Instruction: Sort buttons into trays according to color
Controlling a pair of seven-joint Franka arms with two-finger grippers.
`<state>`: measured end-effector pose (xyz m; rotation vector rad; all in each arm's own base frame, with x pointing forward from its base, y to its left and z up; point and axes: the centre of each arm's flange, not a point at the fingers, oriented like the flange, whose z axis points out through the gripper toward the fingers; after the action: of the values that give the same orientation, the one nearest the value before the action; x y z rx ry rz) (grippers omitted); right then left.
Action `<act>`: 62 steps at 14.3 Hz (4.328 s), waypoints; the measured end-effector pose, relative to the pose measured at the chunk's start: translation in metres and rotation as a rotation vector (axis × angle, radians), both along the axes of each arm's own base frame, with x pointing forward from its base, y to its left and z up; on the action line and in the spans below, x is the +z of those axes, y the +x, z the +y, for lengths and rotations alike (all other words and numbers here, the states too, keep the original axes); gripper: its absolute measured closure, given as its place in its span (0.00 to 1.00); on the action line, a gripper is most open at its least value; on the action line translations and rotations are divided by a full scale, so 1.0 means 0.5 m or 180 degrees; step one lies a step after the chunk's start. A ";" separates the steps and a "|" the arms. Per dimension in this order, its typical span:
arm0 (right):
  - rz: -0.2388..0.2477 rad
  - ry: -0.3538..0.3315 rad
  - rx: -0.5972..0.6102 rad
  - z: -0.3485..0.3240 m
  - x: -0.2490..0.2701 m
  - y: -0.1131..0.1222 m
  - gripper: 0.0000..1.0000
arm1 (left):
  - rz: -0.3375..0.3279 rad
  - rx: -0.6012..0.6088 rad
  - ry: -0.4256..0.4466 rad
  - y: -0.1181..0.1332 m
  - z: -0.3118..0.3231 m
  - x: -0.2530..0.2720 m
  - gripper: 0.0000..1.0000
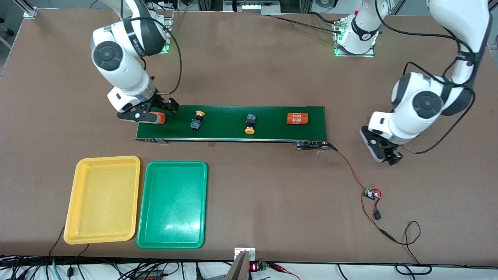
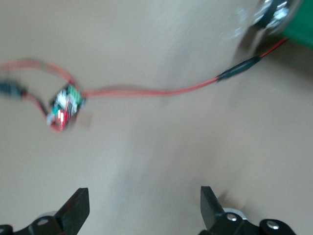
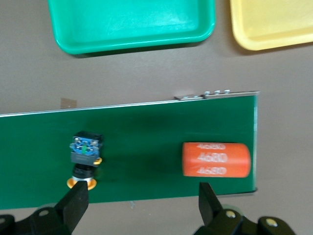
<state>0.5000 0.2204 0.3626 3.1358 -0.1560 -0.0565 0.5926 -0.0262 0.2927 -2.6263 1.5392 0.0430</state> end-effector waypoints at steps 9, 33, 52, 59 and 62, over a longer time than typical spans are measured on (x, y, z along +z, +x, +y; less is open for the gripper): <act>0.0069 -0.0022 -0.0028 0.083 -0.104 -0.019 0.00 | 0.0492 0.1730 0.0063 -0.073 0.143 -0.118 0.00; 0.0089 -0.0060 0.0721 0.016 -0.211 0.037 0.58 | 0.1080 0.2712 -0.0088 -0.190 0.147 -0.229 0.67; -0.0415 -0.0582 0.1107 -0.431 -0.257 0.479 0.58 | 0.1280 0.3001 -0.0300 -0.160 -0.437 -0.019 0.67; -0.0415 -0.0589 0.1246 -0.434 -0.260 0.484 0.33 | 0.1234 0.3101 -0.0421 -0.159 -0.488 -0.091 0.67; -0.0407 -0.0550 0.1289 -0.400 -0.246 0.475 0.01 | 0.1156 0.3035 -0.0511 -0.155 -0.518 -0.078 0.41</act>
<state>0.7377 0.0203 0.2397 2.9300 0.4485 0.1494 0.5150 -0.2849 0.2537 -3.3363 0.1901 0.4941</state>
